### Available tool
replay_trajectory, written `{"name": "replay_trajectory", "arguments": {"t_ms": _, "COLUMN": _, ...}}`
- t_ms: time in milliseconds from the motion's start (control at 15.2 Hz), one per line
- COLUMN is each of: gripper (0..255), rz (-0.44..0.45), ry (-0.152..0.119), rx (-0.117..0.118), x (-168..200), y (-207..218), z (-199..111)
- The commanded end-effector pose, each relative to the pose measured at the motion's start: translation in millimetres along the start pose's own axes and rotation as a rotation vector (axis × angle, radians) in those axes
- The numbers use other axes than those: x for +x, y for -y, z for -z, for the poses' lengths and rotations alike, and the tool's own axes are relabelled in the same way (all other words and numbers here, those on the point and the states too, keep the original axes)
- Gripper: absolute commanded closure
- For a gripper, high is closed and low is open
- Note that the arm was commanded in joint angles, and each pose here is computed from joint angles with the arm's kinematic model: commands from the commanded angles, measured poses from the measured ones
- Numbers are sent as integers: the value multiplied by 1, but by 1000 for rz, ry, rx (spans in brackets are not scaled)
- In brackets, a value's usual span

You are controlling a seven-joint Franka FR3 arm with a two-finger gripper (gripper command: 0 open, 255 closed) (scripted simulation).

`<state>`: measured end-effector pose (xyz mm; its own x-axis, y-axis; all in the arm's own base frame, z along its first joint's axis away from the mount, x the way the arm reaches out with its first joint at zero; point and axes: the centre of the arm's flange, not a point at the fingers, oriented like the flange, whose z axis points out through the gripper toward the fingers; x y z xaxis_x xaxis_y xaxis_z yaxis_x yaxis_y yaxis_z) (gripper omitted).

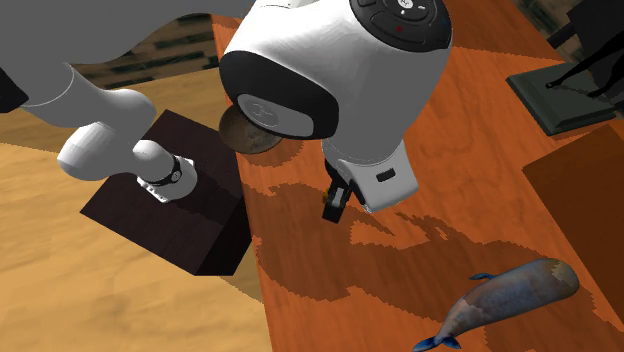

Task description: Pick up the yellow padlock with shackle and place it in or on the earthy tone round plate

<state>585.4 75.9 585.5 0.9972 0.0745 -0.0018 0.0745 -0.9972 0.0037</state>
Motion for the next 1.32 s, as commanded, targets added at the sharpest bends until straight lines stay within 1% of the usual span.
{"name": "replay_trajectory", "arguments": {"t_ms": 0, "gripper": 255, "rz": 0, "ry": 0, "rx": 0, "x": 0, "y": 0, "z": 0}}
{"name": "replay_trajectory", "arguments": {"t_ms": 594, "gripper": 255, "rz": 0, "ry": 0, "rx": 0, "x": 0, "y": 0, "z": 0}}
{"name": "replay_trajectory", "arguments": {"t_ms": 1254, "gripper": 255, "rz": 0, "ry": 0, "rx": 0, "x": 0, "y": 0, "z": 53}}
